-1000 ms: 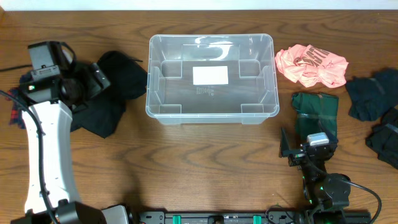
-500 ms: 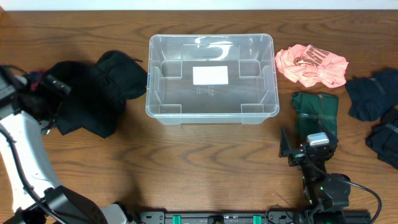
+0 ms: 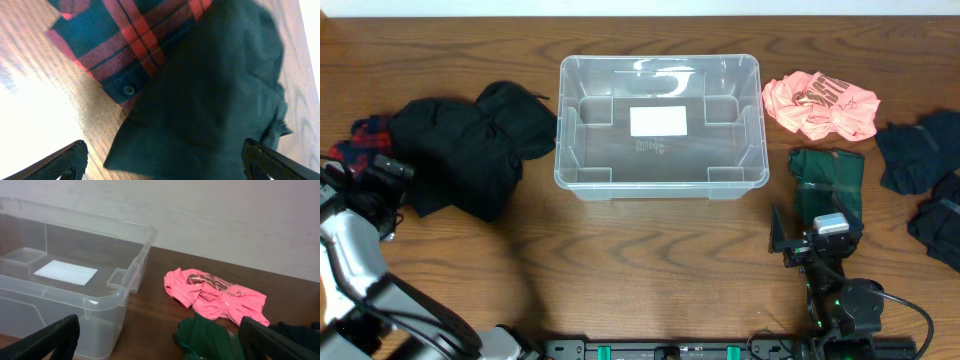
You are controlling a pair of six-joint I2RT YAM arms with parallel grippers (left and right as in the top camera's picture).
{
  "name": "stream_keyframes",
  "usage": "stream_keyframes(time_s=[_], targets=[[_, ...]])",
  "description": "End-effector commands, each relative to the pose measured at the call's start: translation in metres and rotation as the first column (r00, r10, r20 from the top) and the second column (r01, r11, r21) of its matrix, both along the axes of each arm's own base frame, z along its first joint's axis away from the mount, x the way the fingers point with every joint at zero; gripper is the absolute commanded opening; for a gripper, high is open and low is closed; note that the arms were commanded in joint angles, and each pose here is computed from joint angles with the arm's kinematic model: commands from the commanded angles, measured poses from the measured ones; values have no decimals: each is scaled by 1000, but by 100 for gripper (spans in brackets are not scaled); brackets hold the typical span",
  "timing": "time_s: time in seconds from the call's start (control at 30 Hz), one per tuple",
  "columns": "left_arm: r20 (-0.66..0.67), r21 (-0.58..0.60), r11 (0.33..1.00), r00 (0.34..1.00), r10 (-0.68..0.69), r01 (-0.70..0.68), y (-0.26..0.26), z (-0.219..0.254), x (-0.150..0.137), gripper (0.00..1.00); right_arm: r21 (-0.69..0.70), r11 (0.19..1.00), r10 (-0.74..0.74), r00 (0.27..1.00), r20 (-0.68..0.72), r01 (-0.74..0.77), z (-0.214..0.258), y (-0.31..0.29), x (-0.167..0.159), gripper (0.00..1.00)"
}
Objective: Pack container
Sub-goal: 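Reach the left gripper to the black garment and grasp it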
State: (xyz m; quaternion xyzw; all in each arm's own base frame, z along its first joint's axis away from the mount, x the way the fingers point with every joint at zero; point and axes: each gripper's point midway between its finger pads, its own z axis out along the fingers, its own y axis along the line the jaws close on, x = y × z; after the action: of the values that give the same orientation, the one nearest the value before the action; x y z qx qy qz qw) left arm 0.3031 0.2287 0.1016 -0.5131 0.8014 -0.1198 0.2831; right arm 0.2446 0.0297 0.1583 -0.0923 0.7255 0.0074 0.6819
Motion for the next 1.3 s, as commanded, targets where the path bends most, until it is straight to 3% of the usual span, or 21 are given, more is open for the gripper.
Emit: stream_keyframes(time_s=[0.0, 0.2, 0.43, 0.63, 0.73, 0.8, 0.87, 1.03, 1.1, 1.27], targets=[[-8, -54, 996, 998, -64, 64, -6, -25, 5, 98, 14, 1000, -18, 1000, -2, 18, -1, -4, 0, 99], [-56, -130, 989, 996, -73, 65, -8, -65, 7, 98, 14, 1000, -18, 1000, -2, 18, -1, -4, 0, 99], [11, -189, 975, 993, -120, 120, -19, -75, 22, 100, 14, 1000, -18, 1000, -2, 18, -1, -4, 0, 99], [51, -204, 964, 985, -166, 173, -33, -70, 34, 89, 14, 1000, -18, 1000, -2, 18, -1, -4, 0, 99], [51, -204, 961, 982, -181, 188, -38, -70, 37, 72, 14, 1000, -18, 1000, -2, 18, -1, -4, 0, 99], [50, -209, 960, 982, -181, 188, -40, -70, 38, 45, 14, 1000, -18, 1000, -2, 18, -1, -4, 0, 99], [55, -237, 957, 986, -159, 167, -42, -69, 39, 31, 14, 1000, -18, 1000, -2, 18, -1, -4, 0, 99], [67, -311, 945, 994, -87, 104, -46, -64, 41, 19, 14, 1000, -18, 1000, -2, 18, -1, -4, 0, 99], [117, -338, 930, 987, -107, 141, -53, -55, 46, 7, 14, 1000, -18, 1000, -2, 18, -1, -4, 0, 99], [284, -358, 894, 944, -169, 268, -69, -12, 62, 6, 14, 1000, -18, 1000, -2, 18, -1, -4, 0, 99]])
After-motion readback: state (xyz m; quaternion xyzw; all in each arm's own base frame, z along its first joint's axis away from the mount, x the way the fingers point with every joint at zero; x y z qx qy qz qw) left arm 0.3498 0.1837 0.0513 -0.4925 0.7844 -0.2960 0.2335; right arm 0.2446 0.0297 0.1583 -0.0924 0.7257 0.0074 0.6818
